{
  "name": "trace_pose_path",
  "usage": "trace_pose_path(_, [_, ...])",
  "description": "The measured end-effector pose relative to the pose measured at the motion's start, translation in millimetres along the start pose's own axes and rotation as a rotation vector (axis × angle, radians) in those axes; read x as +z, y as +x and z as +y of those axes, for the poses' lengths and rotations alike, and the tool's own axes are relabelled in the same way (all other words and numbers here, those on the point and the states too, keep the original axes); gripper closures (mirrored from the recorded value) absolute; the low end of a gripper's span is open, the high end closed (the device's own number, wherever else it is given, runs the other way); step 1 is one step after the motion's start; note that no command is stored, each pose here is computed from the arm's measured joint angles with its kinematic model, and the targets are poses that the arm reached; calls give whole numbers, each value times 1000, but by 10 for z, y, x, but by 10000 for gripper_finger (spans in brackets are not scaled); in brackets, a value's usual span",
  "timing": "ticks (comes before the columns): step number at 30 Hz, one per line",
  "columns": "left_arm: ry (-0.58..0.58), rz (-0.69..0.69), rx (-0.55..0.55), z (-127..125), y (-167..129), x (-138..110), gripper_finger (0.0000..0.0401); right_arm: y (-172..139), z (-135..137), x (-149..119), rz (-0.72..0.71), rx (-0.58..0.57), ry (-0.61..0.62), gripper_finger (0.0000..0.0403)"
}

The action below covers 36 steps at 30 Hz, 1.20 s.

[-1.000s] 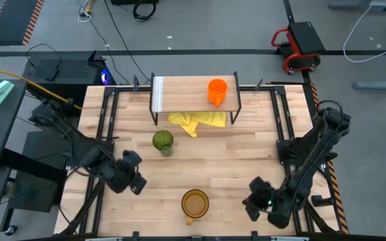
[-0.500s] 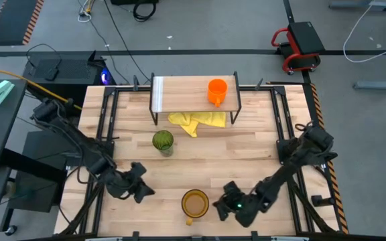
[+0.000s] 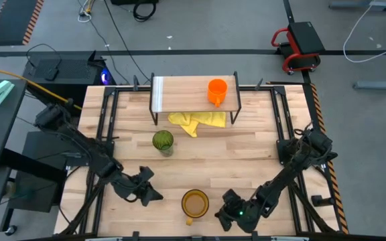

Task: Stack small to large cups/mugs on shelf
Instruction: Put the yellow mug on the shelf

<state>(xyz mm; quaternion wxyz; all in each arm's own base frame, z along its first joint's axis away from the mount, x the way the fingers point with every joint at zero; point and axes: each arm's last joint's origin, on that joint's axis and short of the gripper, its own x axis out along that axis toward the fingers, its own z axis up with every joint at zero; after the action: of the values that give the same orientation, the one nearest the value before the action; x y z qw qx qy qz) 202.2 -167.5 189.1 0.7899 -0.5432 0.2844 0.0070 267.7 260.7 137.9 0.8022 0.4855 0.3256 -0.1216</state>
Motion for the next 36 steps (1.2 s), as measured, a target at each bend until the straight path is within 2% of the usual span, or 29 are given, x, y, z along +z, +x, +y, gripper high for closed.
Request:
trace_pose_path(9, [-60,33,-86,82,352,-29,362,273,151,64,3,-7,-64,397])
trace_pose_path(15, [-79,38,-76,85,463,-60,361,289,148,110,-33,-12,-57,397])
trace_pose_path(27, [-43,79,-63,-15,819,51,371,363,135,281,-76,-30,-39,398])
trace_pose_path(36, [-38,72,-53,-3,882,143,377,394,121,368,-119,-45,-29,396])
